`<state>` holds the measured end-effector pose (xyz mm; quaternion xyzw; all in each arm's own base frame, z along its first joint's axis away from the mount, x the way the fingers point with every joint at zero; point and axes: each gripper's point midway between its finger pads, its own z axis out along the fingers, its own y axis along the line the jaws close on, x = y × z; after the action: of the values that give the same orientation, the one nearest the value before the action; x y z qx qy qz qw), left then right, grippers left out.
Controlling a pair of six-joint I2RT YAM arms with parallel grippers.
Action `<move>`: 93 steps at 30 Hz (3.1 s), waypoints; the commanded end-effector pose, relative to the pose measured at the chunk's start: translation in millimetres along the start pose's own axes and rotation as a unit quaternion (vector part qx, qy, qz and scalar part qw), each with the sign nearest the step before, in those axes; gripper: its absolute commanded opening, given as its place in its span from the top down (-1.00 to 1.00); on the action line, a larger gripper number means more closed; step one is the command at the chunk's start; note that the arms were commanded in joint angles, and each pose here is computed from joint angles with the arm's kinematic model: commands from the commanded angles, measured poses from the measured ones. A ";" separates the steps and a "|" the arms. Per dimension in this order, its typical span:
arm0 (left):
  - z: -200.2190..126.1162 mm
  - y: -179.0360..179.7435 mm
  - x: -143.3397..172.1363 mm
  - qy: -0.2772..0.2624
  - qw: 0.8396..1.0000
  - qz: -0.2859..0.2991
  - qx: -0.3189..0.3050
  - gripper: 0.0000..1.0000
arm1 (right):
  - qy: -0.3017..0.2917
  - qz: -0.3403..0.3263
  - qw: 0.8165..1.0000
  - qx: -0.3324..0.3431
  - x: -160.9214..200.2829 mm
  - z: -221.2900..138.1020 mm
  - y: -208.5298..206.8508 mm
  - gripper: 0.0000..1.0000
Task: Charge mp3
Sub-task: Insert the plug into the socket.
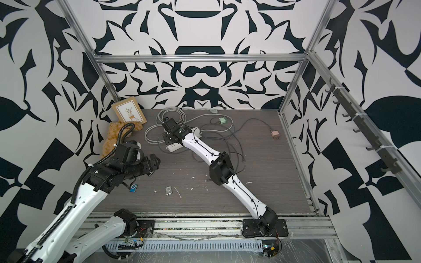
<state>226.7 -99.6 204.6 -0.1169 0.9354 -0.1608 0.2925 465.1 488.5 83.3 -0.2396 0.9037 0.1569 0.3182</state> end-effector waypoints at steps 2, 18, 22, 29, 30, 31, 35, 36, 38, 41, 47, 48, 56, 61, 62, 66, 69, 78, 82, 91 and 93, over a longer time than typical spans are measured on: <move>4.2 -13.2 -9.5 0.003 1.000 -0.001 0.027 -0.99 | 0.259 0.005 0.957 0.130 167.7 39.2 -70.0 1.00; 33.2 0.0 -31.1 0.010 0.997 -0.076 0.029 -1.00 | 0.178 0.067 0.977 0.095 108.9 9.7 -48.5 0.57; 30.0 0.5 -34.1 0.003 0.996 -0.082 0.034 -1.00 | 0.162 0.071 0.981 0.077 94.9 10.1 -38.7 0.48; 29.2 -3.9 -32.9 0.007 0.995 -0.087 0.048 -1.00 | 0.146 0.100 0.984 0.028 80.2 4.6 -19.1 -0.11; 29.5 -4.3 -33.3 0.007 0.995 -0.089 0.050 -1.00 | 0.137 0.105 0.985 0.024 74.0 -1.3 -17.2 -0.17; 29.3 -5.3 -34.3 0.006 0.995 -0.091 0.052 -1.00 | 0.126 0.109 0.986 0.017 65.2 -8.0 -14.5 -0.22; 29.3 -6.2 -37.7 0.003 0.994 -0.093 0.050 -1.00 | 0.093 0.125 0.988 -0.021 33.1 -38.8 -0.1 -0.36; 29.3 -7.5 -39.1 0.002 0.994 -0.093 0.052 -1.00 | 0.088 0.128 0.987 -0.028 28.1 -45.3 2.5 -0.40; 30.2 -8.6 -41.4 0.001 0.994 -0.095 0.053 -1.00 | 0.083 0.132 0.987 -0.046 20.8 -58.4 8.7 -0.60; 33.0 -12.6 -45.2 0.001 0.994 -0.096 0.059 -1.00 | 0.093 0.141 0.983 -0.070 20.5 -80.3 14.1 -0.66; 60.8 -13.2 -52.0 0.018 0.995 -0.092 0.044 -0.95 | 0.094 0.159 0.977 -0.103 30.5 -125.8 18.3 -0.67; 66.5 -14.7 -55.1 0.021 0.995 -0.089 0.042 -0.87 | 0.097 0.161 0.977 -0.100 33.5 -133.0 15.5 -0.67; 123.4 -17.9 -73.0 0.056 0.996 -0.066 0.011 -0.41 | 0.078 0.247 0.955 -0.143 31.4 -147.9 -20.7 0.07; 149.7 -17.1 -82.7 0.064 0.996 -0.065 -0.001 -0.40 | 0.070 0.263 0.947 -0.173 12.2 -124.6 -21.4 0.04; 153.3 -15.1 -83.7 0.065 0.996 -0.068 -0.004 -0.39 | 0.070 0.267 0.945 -0.174 9.4 -117.5 -21.2 0.04; 164.0 -5.8 -89.2 0.061 0.995 -0.079 -0.016 -0.36 | 0.069 0.286 0.937 -0.187 1.9 -94.6 -18.5 0.04; 169.0 -1.3 -93.4 0.058 0.994 -0.088 -0.013 -0.35 | 0.061 0.296 0.932 -0.201 -4.8 -83.7 -14.8 0.03; 185.7 -1.4 -94.9 0.065 0.993 -0.099 0.002 -0.32 | 0.053 0.309 0.924 -0.217 -13.1 -73.7 -10.1 0.03; 190.9 -1.2 -97.8 0.063 0.992 -0.105 0.004 -0.32 | 0.053 0.311 0.925 -0.213 -11.9 -78.3 -11.6 0.02; 190.0 4.4 -103.6 0.051 0.991 -0.121 0.004 -0.29 | 0.033 0.315 0.923 -0.217 -23.4 -85.4 -12.3 -0.13; 189.0 3.2 -104.1 0.048 0.991 -0.123 0.008 -0.29 | 0.031 0.317 0.922 -0.219 -25.8 -83.8 -12.1 -0.16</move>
<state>413.2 -108.4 97.7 -0.2136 0.9344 -0.1940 0.2087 438.2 444.8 107.6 0.0001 0.9074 0.4024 0.1211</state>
